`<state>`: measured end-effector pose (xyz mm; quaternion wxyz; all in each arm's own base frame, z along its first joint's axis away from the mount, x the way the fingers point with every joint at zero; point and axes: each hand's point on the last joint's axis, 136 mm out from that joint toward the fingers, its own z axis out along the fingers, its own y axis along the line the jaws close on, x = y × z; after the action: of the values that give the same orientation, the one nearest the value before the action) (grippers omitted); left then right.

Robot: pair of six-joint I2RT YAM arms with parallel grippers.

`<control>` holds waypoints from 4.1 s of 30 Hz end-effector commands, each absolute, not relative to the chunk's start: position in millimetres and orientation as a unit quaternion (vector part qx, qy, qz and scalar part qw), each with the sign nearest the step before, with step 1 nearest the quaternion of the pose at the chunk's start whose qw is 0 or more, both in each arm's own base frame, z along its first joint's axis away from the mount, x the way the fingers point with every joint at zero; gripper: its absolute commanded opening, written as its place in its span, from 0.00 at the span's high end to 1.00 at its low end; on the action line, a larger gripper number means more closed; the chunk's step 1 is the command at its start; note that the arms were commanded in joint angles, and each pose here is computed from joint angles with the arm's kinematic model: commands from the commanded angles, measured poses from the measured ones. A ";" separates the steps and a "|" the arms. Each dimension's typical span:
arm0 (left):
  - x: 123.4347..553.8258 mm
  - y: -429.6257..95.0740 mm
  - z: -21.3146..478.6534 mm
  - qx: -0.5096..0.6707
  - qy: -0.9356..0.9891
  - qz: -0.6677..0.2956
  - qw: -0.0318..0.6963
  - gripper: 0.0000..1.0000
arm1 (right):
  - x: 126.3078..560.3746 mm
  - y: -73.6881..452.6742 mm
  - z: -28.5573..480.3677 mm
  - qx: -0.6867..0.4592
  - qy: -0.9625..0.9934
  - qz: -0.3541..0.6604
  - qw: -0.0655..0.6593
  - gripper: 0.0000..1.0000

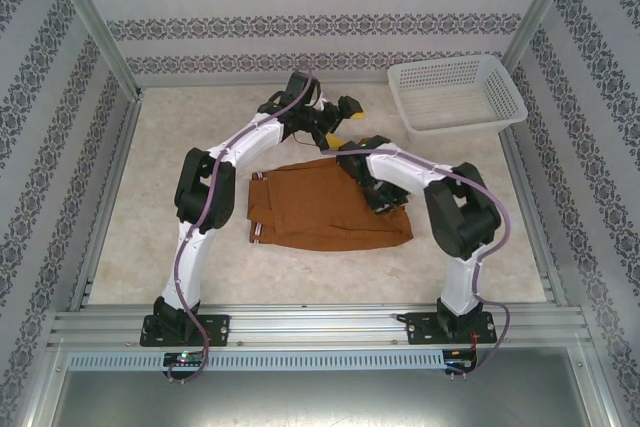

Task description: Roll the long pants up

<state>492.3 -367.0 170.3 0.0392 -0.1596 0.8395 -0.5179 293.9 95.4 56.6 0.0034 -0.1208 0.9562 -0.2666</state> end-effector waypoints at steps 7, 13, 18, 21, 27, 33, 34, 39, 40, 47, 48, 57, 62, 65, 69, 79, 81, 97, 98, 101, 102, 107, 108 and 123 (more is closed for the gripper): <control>460.4 -432.1 160.8 -0.118 0.820 -0.558 -0.047 0.00 | 290.7 103.6 39.7 -0.151 0.934 -0.323 0.007 1.00; 432.5 -477.8 144.4 -0.094 0.813 -0.564 -0.109 0.01 | 289.3 107.6 32.8 -0.160 0.933 -0.323 0.005 1.00; 414.3 -493.6 117.3 -0.085 0.827 -0.540 -0.130 1.00 | 286.8 111.2 25.9 -0.159 0.937 -0.311 0.003 1.00; 404.7 -483.9 84.4 -0.089 0.849 -0.503 -0.137 1.00 | 286.8 114.8 24.4 -0.156 0.941 -0.300 0.007 1.00; 394.0 -470.8 45.0 -0.106 0.861 -0.474 -0.153 1.00 | 285.5 124.5 38.6 -0.145 0.954 -0.262 0.014 0.63; 397.8 -465.9 40.7 -0.109 0.864 -0.468 -0.150 1.00 | 292.0 135.1 113.0 -0.083 0.990 -0.097 0.065 0.07; 399.2 -465.8 41.9 -0.108 0.864 -0.469 -0.149 1.00 | 293.9 133.1 125.4 -0.068 0.993 -0.065 0.071 0.07; 403.3 -464.7 45.0 -0.109 0.864 -0.470 -0.143 1.00 | 300.1 97.3 161.2 0.063 0.988 0.104 0.091 0.07; 404.5 -464.1 46.5 -0.109 0.864 -0.470 -0.141 1.00 | 299.4 89.3 160.3 0.091 0.983 0.134 0.091 0.08; 408.4 -461.2 45.8 -0.114 0.865 -0.468 -0.137 1.00 | 276.9 78.5 96.4 0.225 0.933 0.281 0.020 0.09; 409.1 -460.9 46.1 -0.114 0.865 -0.469 -0.137 1.00 | 274.2 85.6 88.6 0.237 0.923 0.304 0.012 0.09; 414.4 -460.3 50.6 -0.116 0.864 -0.471 -0.131 1.00 | 262.7 113.1 53.8 0.281 0.880 0.383 -0.019 0.09; 414.6 -459.9 48.9 -0.119 0.865 -0.470 -0.131 1.00 | 270.0 115.0 57.9 0.284 0.872 0.399 -0.003 0.09; 414.8 -459.4 49.4 -0.119 0.865 -0.469 -0.131 1.00 | 279.5 111.0 72.9 0.282 0.873 0.399 0.016 0.09; 415.3 -459.1 50.6 -0.120 0.866 -0.468 -0.130 1.00 | 283.4 103.1 91.8 0.280 0.875 0.394 0.034 0.08; 417.3 -459.7 52.5 -0.121 0.865 -0.469 -0.129 1.00 | 277.8 83.4 85.6 0.298 0.868 0.397 0.030 0.08; 418.1 -459.9 54.4 -0.121 0.865 -0.471 -0.128 1.00 | 276.5 86.3 70.5 0.301 0.869 0.392 0.020 0.08; 422.3 -460.4 52.7 -0.127 0.866 -0.468 -0.122 1.00 | 292.3 130.1 39.9 0.267 0.877 0.400 -0.011 0.50; 422.5 -460.7 52.7 -0.126 0.866 -0.468 -0.121 1.00 | 294.4 131.4 40.6 0.264 0.877 0.402 -0.010 0.54; 423.3 -460.8 52.9 -0.127 0.866 -0.469 -0.119 1.00 | 298.2 131.9 42.7 0.258 0.881 0.398 -0.008 0.73; 423.7 -461.0 53.5 -0.127 0.865 -0.470 -0.119 1.00 | 299.3 130.4 44.1 0.255 0.884 0.392 -0.007 0.91; 430.0 -460.6 64.1 -0.124 0.863 -0.479 -0.108 0.52 | 300.3 104.3 60.3 0.215 0.930 0.299 0.009 1.00; 431.6 -459.9 67.6 -0.123 0.863 -0.479 -0.103 0.33 | 301.3 97.6 65.7 0.207 0.938 0.279 0.015 1.00; 443.5 -448.0 102.3 -0.110 0.860 -0.493 -0.074 0.00 | 316.8 42.4 145.2 0.028 0.992 -0.072 0.101 1.00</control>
<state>444.8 -457.9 94.2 -0.0746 -0.1078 0.8554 -0.5010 323.5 61.8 127.4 0.0838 0.0677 0.9936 0.0327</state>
